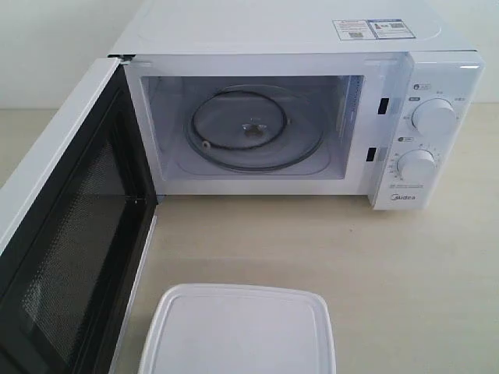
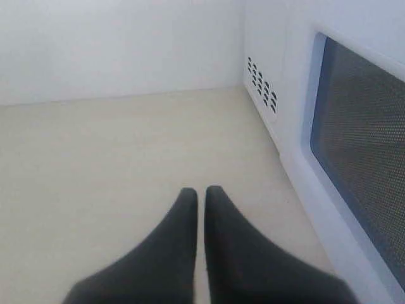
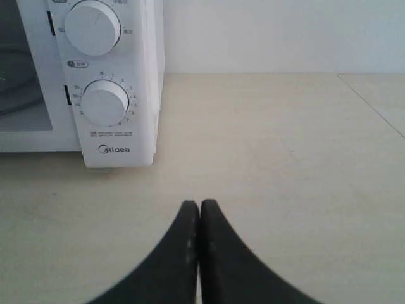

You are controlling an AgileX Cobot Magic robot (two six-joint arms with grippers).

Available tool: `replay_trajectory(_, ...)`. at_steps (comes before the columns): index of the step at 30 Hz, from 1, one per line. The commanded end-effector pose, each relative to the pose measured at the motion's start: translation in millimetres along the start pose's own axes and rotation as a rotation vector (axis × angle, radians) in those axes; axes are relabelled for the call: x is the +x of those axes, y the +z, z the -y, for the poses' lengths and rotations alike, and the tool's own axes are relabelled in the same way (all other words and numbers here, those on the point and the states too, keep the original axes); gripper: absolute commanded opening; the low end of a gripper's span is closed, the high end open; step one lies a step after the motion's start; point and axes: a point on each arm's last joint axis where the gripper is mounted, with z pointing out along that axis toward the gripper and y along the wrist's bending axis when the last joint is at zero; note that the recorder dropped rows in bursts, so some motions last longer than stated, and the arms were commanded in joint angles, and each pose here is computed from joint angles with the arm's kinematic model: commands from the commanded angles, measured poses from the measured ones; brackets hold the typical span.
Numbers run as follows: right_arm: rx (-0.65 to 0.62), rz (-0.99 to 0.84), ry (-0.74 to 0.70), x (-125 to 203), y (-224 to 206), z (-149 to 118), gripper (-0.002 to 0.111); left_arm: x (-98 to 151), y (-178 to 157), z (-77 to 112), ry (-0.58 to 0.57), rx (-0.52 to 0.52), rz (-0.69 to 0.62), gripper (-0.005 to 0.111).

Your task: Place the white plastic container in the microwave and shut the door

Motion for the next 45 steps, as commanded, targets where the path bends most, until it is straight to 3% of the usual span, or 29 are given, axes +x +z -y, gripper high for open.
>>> replay_trajectory(1,0.005,0.01,-0.008,-1,0,0,0.0,1,0,-0.1,0.007,-0.002,-0.001,0.004)
replay_trajectory(31,0.003,0.012,0.001,-1,0,0,0.0,1,0,-0.1,0.007,-0.002,-0.001,0.004)
replay_trajectory(45,-0.013,0.332,0.105,-95,-48,3,0.0,1,0,-0.1,0.007,-0.002,-0.001,0.004)
